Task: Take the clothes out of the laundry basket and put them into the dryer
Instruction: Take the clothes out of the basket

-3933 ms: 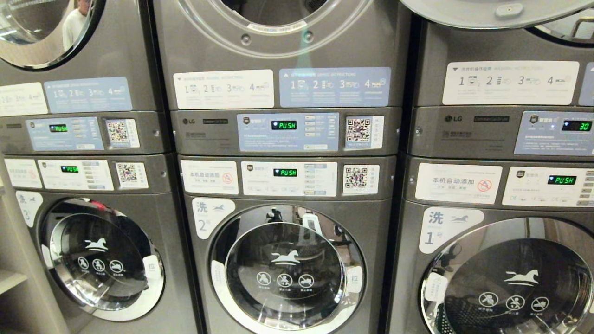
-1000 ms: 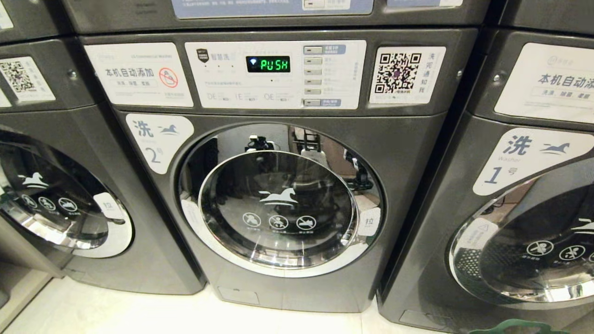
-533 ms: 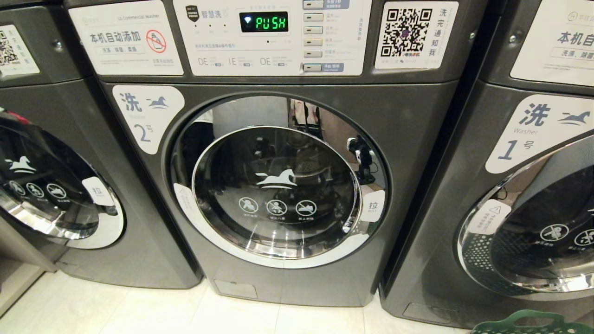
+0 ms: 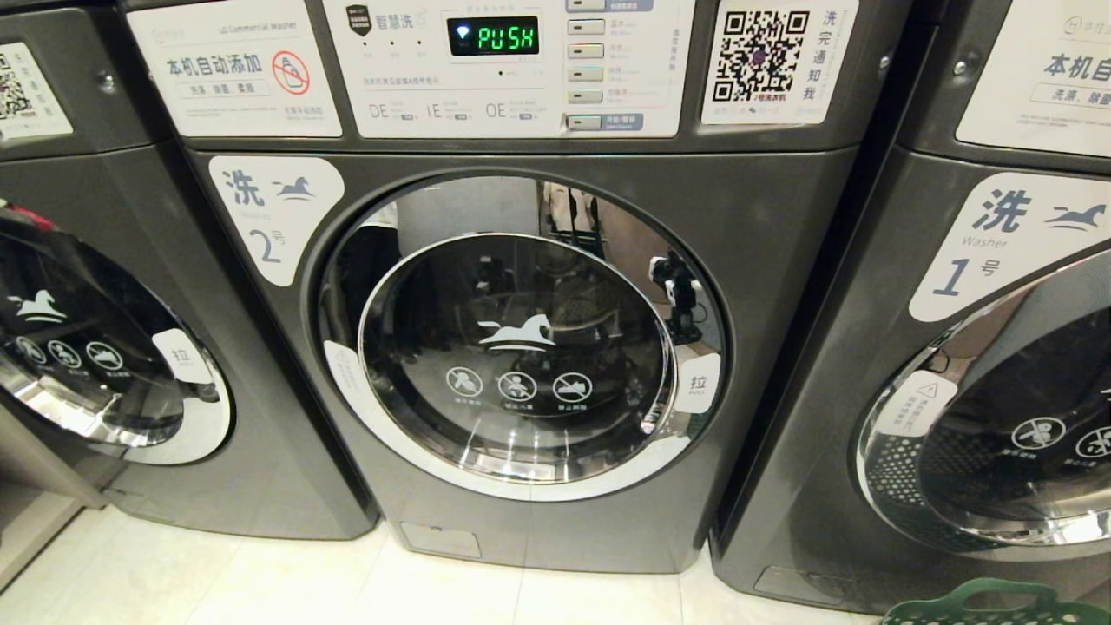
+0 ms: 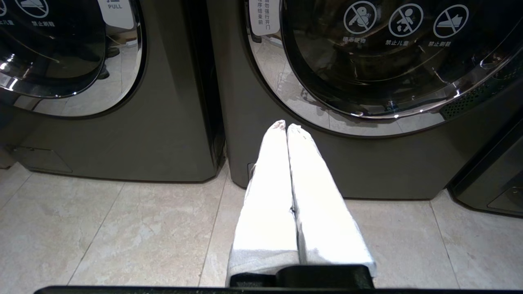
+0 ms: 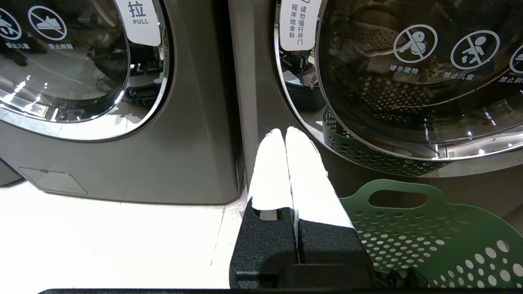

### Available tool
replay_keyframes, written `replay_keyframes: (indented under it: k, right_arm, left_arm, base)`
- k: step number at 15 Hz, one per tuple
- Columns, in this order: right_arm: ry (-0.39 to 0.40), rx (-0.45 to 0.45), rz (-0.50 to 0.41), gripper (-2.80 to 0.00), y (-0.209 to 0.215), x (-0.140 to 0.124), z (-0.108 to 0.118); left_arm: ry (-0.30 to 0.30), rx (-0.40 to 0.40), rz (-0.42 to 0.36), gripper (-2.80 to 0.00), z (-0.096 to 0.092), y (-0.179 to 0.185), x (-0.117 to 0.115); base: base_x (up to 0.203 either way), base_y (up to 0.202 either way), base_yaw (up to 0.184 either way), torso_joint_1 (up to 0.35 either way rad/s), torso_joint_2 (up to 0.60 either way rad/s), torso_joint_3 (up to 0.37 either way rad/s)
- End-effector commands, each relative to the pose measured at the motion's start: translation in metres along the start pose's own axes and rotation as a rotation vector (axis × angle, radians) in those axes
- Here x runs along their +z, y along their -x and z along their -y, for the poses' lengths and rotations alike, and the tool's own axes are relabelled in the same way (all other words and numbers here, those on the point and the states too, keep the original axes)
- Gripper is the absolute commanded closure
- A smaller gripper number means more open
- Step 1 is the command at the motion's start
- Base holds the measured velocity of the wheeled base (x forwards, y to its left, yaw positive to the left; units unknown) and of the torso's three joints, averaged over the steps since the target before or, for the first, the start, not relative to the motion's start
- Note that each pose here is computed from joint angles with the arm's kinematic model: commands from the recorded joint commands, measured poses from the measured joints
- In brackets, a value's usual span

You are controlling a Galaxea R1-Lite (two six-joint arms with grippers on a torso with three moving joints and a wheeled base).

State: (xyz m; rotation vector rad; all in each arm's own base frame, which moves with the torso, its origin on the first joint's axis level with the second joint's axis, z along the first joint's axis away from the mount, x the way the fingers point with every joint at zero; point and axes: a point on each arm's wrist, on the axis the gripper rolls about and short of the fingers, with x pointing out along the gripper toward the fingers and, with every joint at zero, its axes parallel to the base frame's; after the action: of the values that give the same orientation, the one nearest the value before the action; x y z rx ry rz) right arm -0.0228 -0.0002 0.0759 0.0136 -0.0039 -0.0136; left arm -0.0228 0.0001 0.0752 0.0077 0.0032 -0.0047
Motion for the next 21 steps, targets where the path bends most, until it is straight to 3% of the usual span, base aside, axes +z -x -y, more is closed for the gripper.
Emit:
replay_keyframes:
  k: [1, 6, 13, 21]
  right_arm:
    - [0.0, 0.0, 0.002, 0.0, 0.0001, 0.0, 0.0]
    - [-0.002, 0.0, 0.002, 0.0, 0.0001, 0.0, 0.0]
    - [-0.002, 0.0, 0.002, 0.0, 0.0001, 0.0, 0.0]
    - [0.0, 0.0, 0.002, 0.0, 0.0001, 0.0, 0.0]
  left_arm:
    - [0.0, 0.0, 0.0, 0.0, 0.0, 0.0, 0.0]
    - [0.0, 0.0, 0.0, 0.0, 0.0, 0.0, 0.0]
    - [0.002, 0.0, 0.0, 0.0, 0.0, 0.0, 0.0]
    - [0.002, 0.0, 0.0, 0.0, 0.0, 0.0, 0.0]
  base:
    - [0.0, 0.0, 0.0, 0.0, 0.0, 0.0]
    - [-0.001, -0.034, 0.004, 0.001, 0.0, 0.002]
    - [0.0, -0.177, 0.002, 0.003, 0.0, 0.003]
    - [0.0, -0.008, 0.0, 0.0, 0.0, 0.0]
